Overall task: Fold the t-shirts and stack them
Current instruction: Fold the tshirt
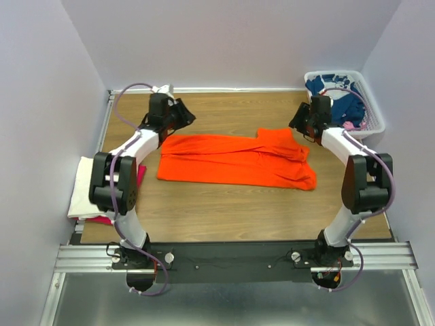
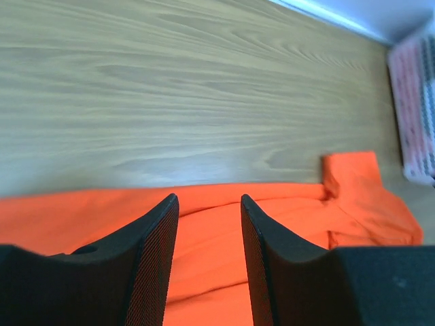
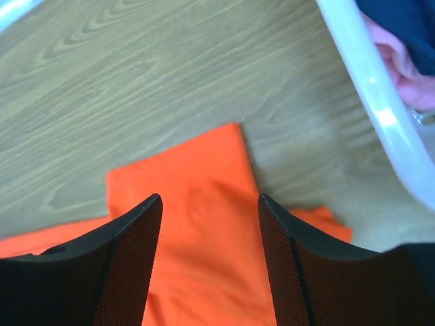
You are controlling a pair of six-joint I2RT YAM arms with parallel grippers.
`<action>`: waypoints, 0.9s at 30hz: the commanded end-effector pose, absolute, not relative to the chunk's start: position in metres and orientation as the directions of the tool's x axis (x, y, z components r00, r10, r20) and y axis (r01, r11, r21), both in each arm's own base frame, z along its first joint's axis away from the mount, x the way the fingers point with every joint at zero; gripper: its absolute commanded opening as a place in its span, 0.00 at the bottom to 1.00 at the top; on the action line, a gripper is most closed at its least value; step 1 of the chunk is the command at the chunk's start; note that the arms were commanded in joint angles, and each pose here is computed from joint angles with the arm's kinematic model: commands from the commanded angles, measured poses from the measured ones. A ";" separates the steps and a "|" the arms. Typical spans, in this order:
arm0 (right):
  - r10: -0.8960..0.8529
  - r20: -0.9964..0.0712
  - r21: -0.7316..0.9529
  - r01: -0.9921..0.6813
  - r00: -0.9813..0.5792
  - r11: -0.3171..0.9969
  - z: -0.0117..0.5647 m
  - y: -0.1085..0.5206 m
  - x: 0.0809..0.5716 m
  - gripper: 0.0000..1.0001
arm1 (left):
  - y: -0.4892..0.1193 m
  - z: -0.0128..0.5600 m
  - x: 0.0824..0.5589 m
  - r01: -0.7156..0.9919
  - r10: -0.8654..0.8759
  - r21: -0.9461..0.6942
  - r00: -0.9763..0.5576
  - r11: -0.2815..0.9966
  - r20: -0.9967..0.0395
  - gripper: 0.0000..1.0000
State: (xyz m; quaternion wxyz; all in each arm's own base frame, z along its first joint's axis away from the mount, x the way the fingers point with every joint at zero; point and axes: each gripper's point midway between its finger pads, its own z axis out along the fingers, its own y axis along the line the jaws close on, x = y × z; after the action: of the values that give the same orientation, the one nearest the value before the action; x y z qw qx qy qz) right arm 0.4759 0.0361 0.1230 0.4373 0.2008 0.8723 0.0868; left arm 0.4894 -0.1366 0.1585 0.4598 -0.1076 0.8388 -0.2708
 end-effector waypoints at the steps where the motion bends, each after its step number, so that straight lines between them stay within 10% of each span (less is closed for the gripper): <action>1: 0.393 -0.715 0.295 0.260 -0.579 0.920 0.100 0.035 0.502 0.65 | -0.194 0.137 0.490 0.215 -0.321 -0.571 -0.649 0.792 -0.690 0.50; 17: 0.395 -0.591 0.318 0.247 -0.703 0.915 0.018 0.055 0.517 0.56 | -0.240 0.137 0.461 0.327 -0.212 -0.597 -0.724 0.733 -0.657 0.49; 27: 0.407 -0.603 0.372 0.210 -0.686 0.904 0.044 0.064 0.521 0.06 | -0.227 0.142 0.440 0.331 -0.183 -0.585 -0.738 0.741 -0.650 0.49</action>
State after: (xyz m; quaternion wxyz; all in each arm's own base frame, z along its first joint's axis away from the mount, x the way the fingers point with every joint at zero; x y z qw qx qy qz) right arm 0.5178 0.0591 0.0280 0.3528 0.1732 0.9122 0.1155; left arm 0.4517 -0.2335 0.1292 0.3595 0.0251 0.8627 -0.3548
